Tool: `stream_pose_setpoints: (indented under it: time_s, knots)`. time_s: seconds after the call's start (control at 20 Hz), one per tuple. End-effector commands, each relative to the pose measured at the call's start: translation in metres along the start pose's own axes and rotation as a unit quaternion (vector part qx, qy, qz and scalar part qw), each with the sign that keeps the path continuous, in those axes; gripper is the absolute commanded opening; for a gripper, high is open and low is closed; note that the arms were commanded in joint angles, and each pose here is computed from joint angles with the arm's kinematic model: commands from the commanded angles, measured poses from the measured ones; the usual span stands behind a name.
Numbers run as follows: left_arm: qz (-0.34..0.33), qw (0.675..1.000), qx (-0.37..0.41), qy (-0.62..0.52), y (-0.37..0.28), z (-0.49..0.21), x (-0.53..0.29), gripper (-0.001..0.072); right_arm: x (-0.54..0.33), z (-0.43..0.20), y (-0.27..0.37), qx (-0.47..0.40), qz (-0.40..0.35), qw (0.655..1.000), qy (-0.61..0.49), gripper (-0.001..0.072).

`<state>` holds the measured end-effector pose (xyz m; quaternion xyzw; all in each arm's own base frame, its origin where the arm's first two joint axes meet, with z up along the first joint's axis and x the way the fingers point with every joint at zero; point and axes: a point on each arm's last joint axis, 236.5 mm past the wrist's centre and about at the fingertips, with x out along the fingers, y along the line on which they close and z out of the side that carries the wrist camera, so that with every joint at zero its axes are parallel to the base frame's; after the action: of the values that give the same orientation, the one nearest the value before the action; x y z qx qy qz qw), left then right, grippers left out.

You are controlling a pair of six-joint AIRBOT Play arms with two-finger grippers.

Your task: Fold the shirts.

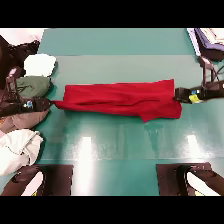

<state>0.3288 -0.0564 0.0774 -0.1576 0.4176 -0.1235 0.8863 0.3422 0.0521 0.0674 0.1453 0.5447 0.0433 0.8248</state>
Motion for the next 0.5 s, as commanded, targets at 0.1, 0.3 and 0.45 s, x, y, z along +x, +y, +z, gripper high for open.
stream_pose_setpoints:
  time_s: [0.1,0.3,0.45]
  knots:
    - [0.032,0.992,-0.029,-0.117,0.026,0.061,0.013,0.0029,0.033,0.069,-0.002,-0.005,-0.009,0.999,-0.037,0.0014]
    - [0.042,0.991,-0.059,-0.115,0.047,0.07,0.044,0.0029,0.055,0.108,-0.001,-0.004,-0.007,0.998,-0.06,0.0014]
    - [0.048,0.992,-0.063,-0.094,0.06,0.077,0.07,0.003,0.068,0.132,-0.001,-0.003,-0.006,0.997,-0.076,0.0014]
